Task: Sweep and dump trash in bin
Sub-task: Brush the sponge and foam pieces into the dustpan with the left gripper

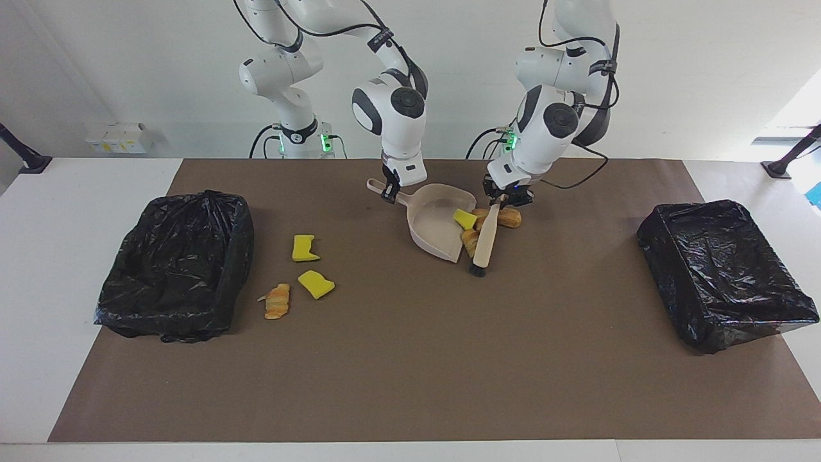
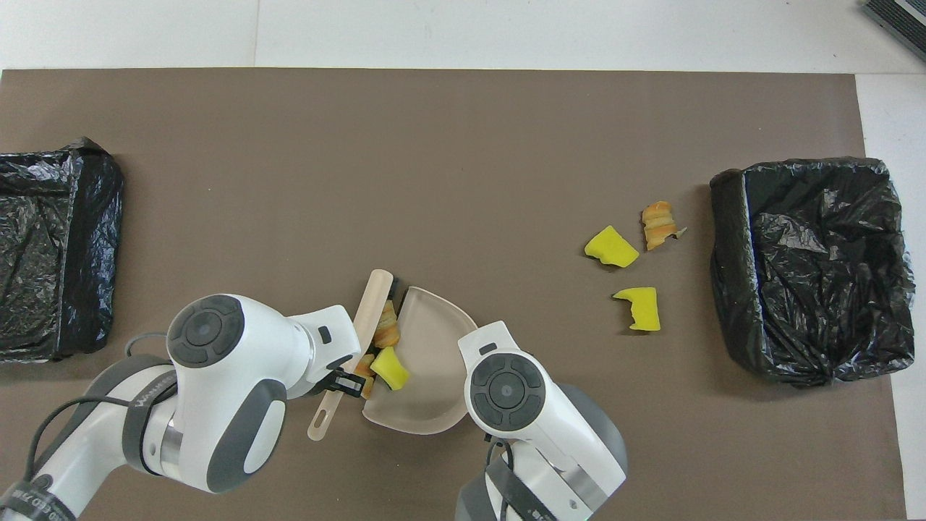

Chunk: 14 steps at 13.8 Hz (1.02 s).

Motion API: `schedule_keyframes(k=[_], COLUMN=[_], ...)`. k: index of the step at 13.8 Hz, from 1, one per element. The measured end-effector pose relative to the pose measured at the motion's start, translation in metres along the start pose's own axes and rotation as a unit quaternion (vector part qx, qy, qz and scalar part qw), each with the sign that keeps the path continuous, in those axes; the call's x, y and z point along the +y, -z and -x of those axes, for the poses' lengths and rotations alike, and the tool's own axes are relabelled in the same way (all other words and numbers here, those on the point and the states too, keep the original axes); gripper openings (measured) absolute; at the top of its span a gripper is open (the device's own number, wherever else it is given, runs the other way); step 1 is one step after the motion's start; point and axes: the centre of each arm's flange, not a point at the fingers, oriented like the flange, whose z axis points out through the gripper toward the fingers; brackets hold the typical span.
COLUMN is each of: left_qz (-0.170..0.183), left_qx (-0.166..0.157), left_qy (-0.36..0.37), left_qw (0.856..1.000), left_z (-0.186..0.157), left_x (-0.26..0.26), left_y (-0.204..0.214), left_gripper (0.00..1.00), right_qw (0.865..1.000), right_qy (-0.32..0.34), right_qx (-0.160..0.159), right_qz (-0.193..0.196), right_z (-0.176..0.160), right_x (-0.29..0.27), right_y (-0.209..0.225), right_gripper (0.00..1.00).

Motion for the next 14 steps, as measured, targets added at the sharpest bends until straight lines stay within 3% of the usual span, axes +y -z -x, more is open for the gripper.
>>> schedule_keyframes(k=[4, 8, 11, 14], left_qz=[-0.007, -0.004, -0.048, -0.081], left_qx=[-0.003, 0.020, 0.023, 0.006], left_qy=[0.025, 0.117, 0.198, 0.272], left_qw=[1.000, 0.993, 0.979, 0.959], left_z=[0.012, 0.013, 0.019, 0.027], left_x=[0.049, 0.040, 0.012, -0.020], left_y=[-0.002, 0.023, 0.040, 0.048], left_gripper=[0.26, 0.26, 0.26, 0.26], right_qw=[1.000, 1.000, 0.999, 0.998], right_qy=[0.008, 0.024, 0.039, 0.067], right_qx=[-0.001, -0.002, -0.003, -0.006], right_qz=[0.005, 0.008, 0.009, 0.011], right_z=[-0.001, -0.002, -0.002, -0.001], right_x=[-0.001, -0.002, -0.002, -0.002], right_y=[0.001, 0.001, 0.001, 0.000], right_gripper=[0.31, 0.31, 0.31, 0.31])
